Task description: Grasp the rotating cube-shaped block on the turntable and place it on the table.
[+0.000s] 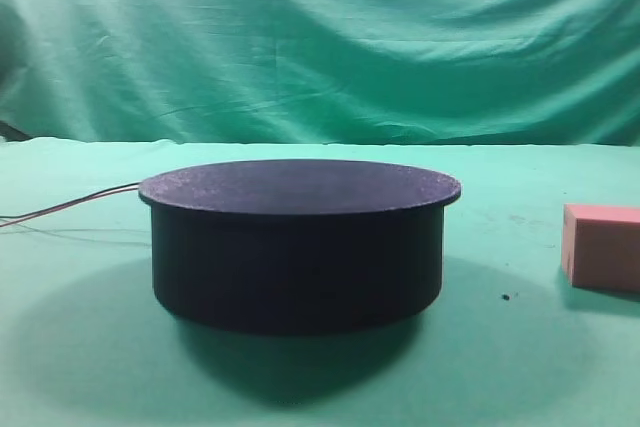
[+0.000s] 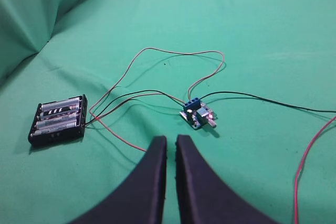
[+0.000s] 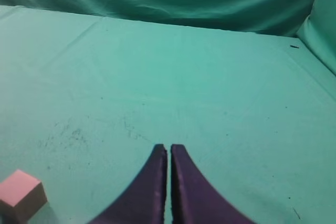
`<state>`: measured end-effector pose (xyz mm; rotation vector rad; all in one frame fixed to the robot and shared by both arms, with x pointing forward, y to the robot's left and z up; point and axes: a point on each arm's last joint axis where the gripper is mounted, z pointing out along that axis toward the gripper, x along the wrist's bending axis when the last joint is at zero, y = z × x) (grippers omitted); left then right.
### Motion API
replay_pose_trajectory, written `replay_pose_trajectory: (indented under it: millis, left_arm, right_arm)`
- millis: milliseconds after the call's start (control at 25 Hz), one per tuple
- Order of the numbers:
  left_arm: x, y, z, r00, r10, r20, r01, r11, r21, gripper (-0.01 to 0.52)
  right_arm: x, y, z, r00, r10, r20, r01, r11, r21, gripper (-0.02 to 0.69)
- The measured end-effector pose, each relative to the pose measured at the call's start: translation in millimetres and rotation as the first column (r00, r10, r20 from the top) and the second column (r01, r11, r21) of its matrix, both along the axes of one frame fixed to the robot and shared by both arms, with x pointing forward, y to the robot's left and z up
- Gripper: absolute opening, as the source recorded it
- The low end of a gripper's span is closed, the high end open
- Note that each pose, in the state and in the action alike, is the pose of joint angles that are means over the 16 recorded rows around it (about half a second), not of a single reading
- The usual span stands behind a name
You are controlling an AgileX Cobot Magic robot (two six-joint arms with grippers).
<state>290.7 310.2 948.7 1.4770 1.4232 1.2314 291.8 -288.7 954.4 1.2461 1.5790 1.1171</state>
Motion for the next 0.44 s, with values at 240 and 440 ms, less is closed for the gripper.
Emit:
replay_pose_trajectory:
  millis: [240,440]
  left_arm:
    - [0.0,0.0,0.0,1.000,0.000,0.000,0.000,1.000,0.000,0.000]
    - [0.0,0.0,0.0,1.000,0.000,0.000,0.000,1.000,0.000,0.000]
  right_arm:
    - [-1.3,0.2,-7.6,1.000,0.000,-0.022,0.000,1.000,0.009,0.000]
    - [-1.7,0.4,-9.0,0.999,0.001,-0.036,-0.001,1.000,0.013,0.000]
